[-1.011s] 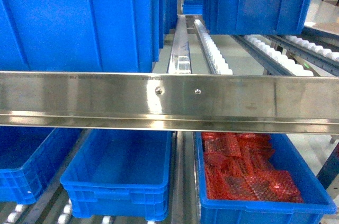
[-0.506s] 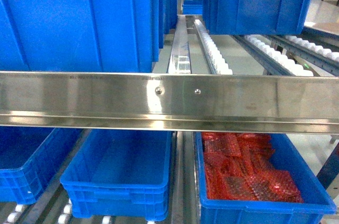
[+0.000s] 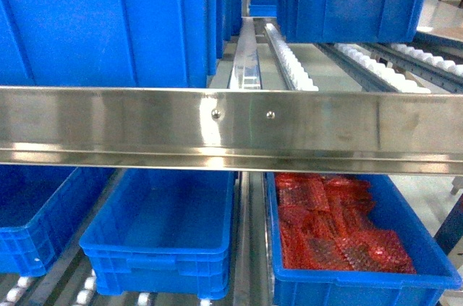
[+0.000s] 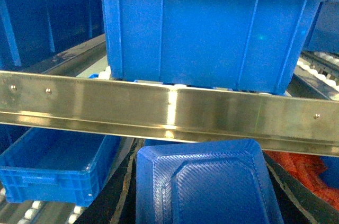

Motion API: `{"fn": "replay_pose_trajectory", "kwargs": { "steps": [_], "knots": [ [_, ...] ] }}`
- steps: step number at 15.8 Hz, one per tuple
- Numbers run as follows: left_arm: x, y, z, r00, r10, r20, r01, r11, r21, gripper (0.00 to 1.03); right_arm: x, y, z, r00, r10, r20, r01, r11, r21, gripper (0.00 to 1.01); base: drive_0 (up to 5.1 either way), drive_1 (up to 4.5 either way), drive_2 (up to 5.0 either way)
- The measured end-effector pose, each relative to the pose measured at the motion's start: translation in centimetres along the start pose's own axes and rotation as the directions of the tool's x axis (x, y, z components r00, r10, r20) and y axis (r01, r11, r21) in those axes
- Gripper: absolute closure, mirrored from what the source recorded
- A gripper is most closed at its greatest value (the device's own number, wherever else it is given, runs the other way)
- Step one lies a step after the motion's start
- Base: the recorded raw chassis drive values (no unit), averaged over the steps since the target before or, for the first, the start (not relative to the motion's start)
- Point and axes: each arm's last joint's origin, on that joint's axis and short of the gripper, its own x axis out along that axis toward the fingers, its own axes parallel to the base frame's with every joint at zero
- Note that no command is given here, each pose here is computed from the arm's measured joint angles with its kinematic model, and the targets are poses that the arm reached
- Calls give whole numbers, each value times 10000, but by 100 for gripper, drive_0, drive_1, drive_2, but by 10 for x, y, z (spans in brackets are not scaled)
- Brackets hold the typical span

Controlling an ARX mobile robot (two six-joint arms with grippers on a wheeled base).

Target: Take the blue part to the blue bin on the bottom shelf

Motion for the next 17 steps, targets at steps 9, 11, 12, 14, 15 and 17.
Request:
{"fn": "replay_pose_trajectory", "kwargs": {
  "steps": [9,11,12,14,15,17],
  "knots": [
    [0,0,0,10000,4,-35,-3,10000,18,59,0,0,0,10000,-27,-31,27,10000,0,3,0,0,0],
    [0,0,0,10000,-1,-32,1,10000,16,59,0,0,0,10000,-27,-42,27,10000,4,3,0,0,0],
    [0,0,0,10000,3,-28,-3,10000,15,59,0,0,0,10000,-27,-42,27,10000,0,3,0,0,0],
    [0,0,0,10000,3,-28,-3,10000,15,59,0,0,0,10000,-27,-34,27,10000,4,3,0,0,0],
    [0,0,0,10000,0,-36,0,10000,18,59,0,0,0,10000,-27,-34,27,10000,0,3,0,0,0],
    [0,0,0,10000,0,-36,0,10000,14,59,0,0,0,10000,-27,-42,27,10000,0,3,0,0,0]
  ]
}}
